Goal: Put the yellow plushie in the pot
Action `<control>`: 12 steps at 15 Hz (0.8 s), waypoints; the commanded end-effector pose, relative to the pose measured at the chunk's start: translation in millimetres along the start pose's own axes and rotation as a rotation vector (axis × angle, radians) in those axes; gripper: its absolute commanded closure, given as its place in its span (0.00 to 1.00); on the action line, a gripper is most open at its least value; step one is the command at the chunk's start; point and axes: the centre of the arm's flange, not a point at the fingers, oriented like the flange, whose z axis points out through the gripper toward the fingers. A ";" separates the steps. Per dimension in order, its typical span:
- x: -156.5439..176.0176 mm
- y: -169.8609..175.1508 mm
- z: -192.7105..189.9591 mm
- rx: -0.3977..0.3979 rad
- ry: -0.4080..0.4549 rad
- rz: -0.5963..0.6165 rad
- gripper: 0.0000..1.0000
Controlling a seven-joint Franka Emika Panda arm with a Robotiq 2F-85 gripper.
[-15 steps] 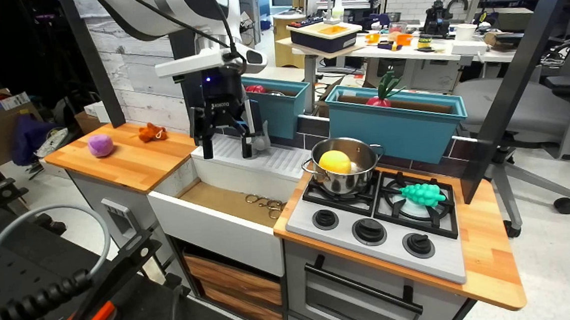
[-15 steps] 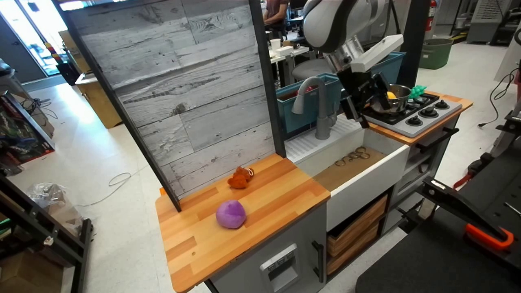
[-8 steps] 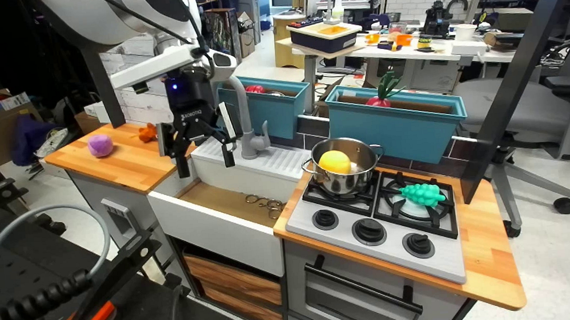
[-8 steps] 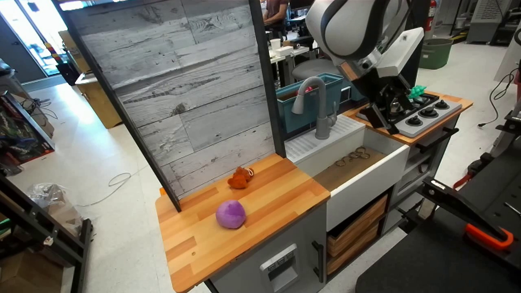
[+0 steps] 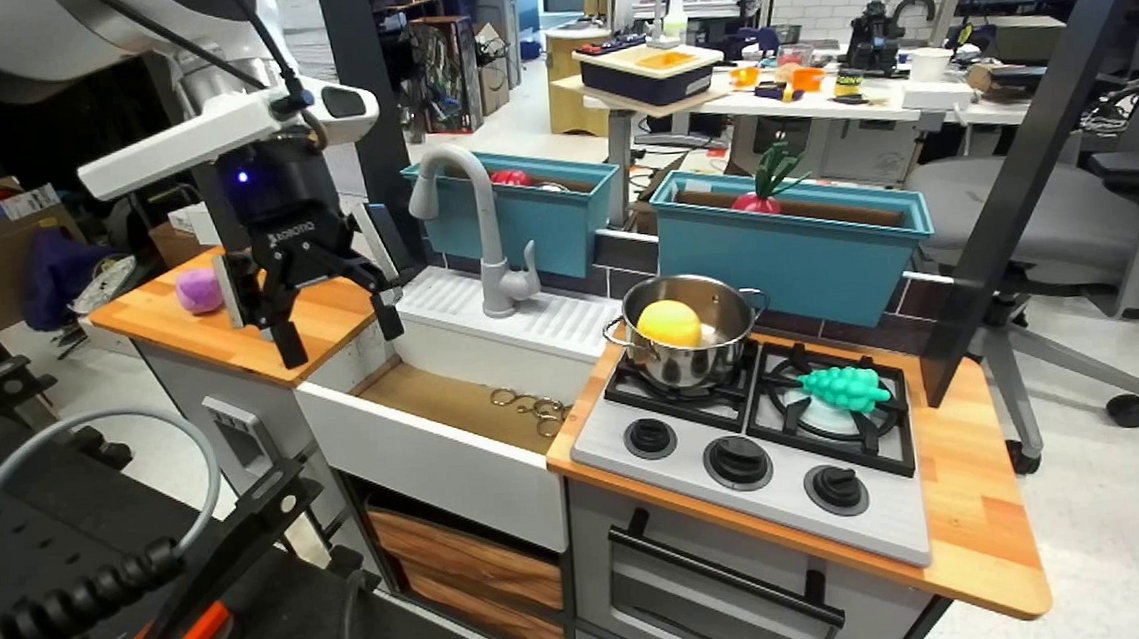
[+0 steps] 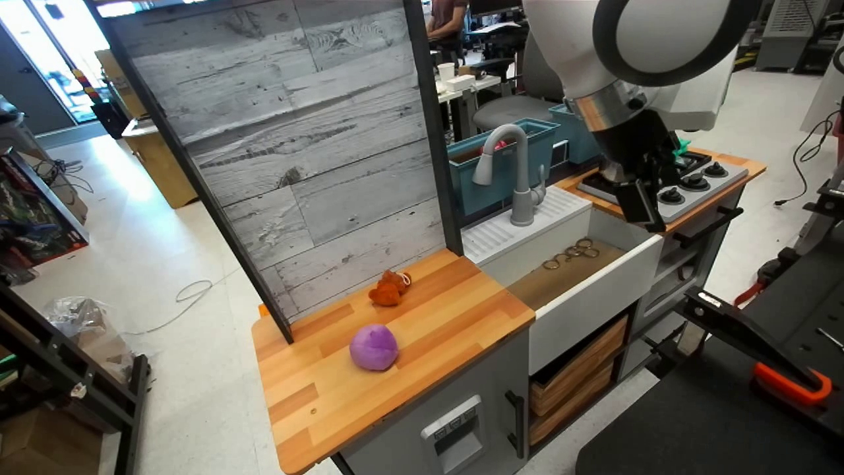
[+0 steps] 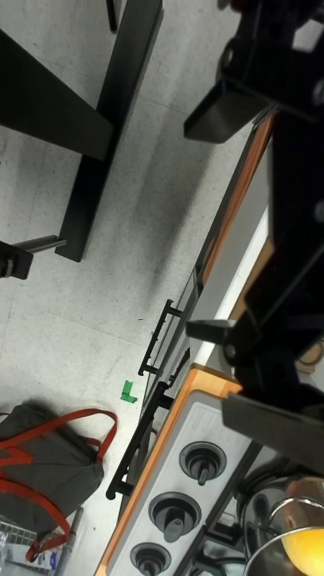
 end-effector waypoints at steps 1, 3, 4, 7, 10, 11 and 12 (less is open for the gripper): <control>-4.3 -0.9 -2.4 0.002 0.002 0.000 0.00; -7.8 -0.8 -5.1 0.004 0.004 0.001 0.00; -7.9 -0.8 -5.2 0.004 0.005 0.001 0.00; -8.2 -1.1 -4.7 0.004 0.004 0.000 0.00; -8.5 -1.3 -4.3 0.004 0.003 0.000 0.00; -8.5 -1.3 -4.3 0.004 0.003 0.000 0.00; -8.6 -1.3 -4.2 0.004 0.003 0.000 0.00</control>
